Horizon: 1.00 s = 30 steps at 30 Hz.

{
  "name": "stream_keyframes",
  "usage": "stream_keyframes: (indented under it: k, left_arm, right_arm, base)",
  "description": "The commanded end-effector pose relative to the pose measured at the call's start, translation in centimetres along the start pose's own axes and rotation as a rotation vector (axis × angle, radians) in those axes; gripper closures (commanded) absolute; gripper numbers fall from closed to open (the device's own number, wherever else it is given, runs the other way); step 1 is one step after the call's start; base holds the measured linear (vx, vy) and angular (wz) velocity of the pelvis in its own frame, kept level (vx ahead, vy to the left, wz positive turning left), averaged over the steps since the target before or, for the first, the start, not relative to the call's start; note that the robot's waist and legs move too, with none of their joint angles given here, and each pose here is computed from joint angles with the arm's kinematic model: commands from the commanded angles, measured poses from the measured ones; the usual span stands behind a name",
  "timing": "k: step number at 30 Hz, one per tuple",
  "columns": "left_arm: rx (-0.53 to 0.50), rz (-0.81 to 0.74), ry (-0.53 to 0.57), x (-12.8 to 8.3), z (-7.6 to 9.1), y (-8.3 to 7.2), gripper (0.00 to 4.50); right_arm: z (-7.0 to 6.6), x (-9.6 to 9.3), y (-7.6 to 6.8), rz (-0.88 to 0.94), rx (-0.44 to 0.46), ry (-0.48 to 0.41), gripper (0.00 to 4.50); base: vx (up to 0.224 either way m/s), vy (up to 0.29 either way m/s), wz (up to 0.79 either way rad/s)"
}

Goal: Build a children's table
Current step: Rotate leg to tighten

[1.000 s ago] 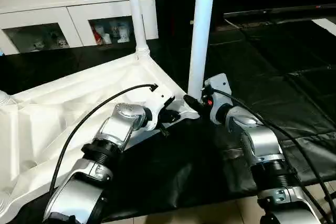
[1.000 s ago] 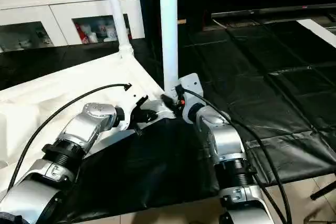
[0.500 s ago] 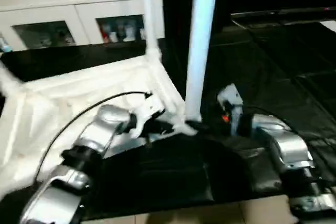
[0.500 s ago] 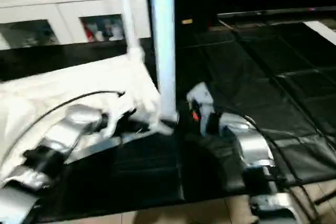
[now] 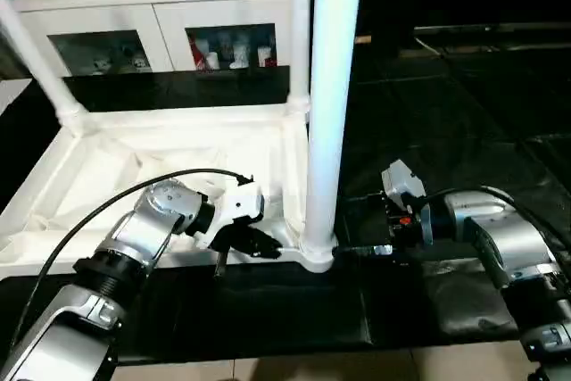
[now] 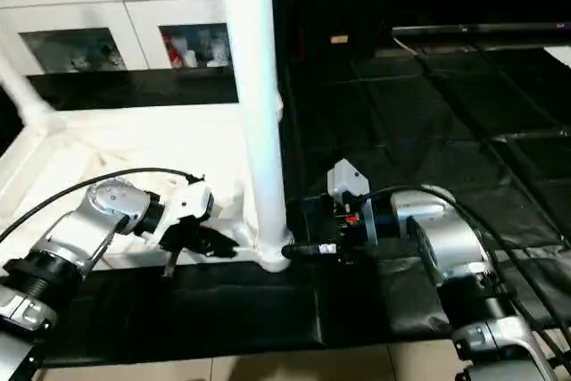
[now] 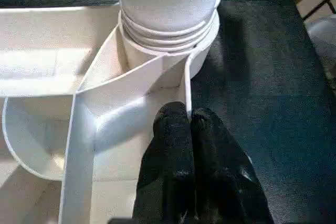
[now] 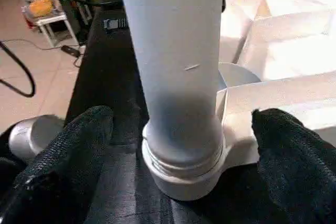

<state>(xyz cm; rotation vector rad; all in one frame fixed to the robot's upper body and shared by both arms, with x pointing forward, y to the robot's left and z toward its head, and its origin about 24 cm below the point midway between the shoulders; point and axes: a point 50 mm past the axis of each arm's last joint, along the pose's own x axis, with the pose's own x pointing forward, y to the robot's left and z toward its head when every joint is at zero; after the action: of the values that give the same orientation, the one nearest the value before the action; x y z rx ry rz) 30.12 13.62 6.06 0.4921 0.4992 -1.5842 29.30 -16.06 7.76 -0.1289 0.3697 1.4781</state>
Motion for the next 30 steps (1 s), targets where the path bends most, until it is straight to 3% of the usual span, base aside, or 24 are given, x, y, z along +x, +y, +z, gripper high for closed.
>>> stream_keyframes:
  k: [1,23,30]
  left_arm:
    - [0.084,-0.072,-0.005,0.5,1.2,-0.4,4.5]
    - [0.1,-0.094,-0.004,1.0,1.3,-0.8,4.5]
    - [0.021,0.015,-0.044,1.4,1.7,0.1,4.5]
  right_arm:
    - [0.7,0.4,-0.1,0.027,-0.038,0.002,0.4]
    - [0.1,1.6,0.4,0.137,-0.002,0.007,2.37]
    - [-0.2,2.3,0.7,0.093,0.054,-0.034,2.54]
  base:
    - [0.0,0.0,0.0]
    - [0.0,0.0,0.0]
    - [0.0,0.0,0.0]
